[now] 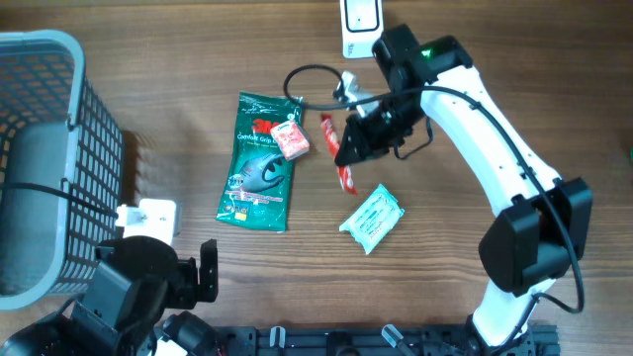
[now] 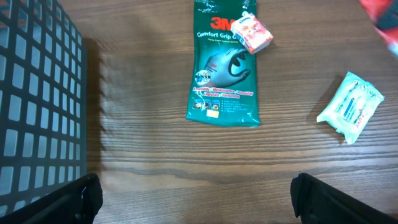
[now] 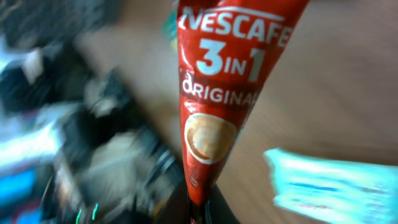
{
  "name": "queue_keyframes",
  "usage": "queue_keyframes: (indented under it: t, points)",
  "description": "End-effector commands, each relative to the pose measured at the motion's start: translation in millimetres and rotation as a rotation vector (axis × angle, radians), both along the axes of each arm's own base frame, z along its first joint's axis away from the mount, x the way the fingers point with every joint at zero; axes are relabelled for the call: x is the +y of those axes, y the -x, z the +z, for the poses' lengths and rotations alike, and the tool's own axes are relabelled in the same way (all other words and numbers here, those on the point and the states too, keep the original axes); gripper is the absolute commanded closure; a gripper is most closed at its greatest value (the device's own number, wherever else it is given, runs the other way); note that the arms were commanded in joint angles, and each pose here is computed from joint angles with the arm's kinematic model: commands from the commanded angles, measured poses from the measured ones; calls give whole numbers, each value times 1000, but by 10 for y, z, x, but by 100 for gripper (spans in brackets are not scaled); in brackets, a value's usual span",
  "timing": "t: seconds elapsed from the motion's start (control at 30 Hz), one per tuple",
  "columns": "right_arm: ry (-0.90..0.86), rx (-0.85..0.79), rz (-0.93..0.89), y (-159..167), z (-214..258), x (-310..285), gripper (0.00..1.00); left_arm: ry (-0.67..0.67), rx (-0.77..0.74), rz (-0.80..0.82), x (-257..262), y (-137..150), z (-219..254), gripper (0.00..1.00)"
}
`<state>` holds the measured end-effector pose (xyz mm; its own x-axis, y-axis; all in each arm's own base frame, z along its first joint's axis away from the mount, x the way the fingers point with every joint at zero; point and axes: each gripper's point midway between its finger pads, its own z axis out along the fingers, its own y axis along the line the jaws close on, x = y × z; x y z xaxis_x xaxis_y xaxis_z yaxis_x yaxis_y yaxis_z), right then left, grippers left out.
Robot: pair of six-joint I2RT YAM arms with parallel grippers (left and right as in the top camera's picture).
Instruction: Scan the item barcode
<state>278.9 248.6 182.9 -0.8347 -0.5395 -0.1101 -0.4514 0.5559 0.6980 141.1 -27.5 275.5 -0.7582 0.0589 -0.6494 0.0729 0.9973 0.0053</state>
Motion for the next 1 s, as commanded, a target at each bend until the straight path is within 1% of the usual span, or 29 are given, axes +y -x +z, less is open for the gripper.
queue_keyframes:
  t: [0.0, 0.1, 0.23, 0.3, 0.4, 0.47, 0.5, 0.63, 0.8, 0.87, 0.97]
  points:
    - [-434, -140, 261, 334, 548, 212, 96, 8, -12, 18, 21, -2, 22, 0]
    - [-504, -188, 295, 354, 595, 242, 95, 8, -12, 18, 21, -2, 22, 0]
    - [-753, -365, 360, 344, 875, 355, 96, 8, -12, 18, 21, -2, 22, 0]
    - [-837, -450, 386, 337, 966, 382, 96, 8, -12, 18, 21, -2, 22, 0]
    - [-1023, -651, 414, 307, 1195, 426, 96, 8, -12, 18, 21, -2, 22, 0]
    - [-1101, -752, 420, 290, 1297, 438, 96, 8, -12, 18, 21, -2, 22, 0]
    - [-1162, -865, 446, 286, 1360, 457, 96, 8, -12, 18, 21, -2, 22, 0]
    - [-1263, -1168, 601, 318, 1369, 588, 95, 8, -12, 18, 21, -2, 22, 0]
    - [-1319, -1365, 703, 251, 1376, 694, 96, 8, -12, 18, 21, -2, 22, 0]
    - [-1338, -1468, 746, 189, 1392, 725, 96, 8, -12, 18, 21, -2, 22, 0]
    - [-1369, -1673, 832, 73, 1445, 785, 96, 8, -12, 18, 21, -2, 22, 0]
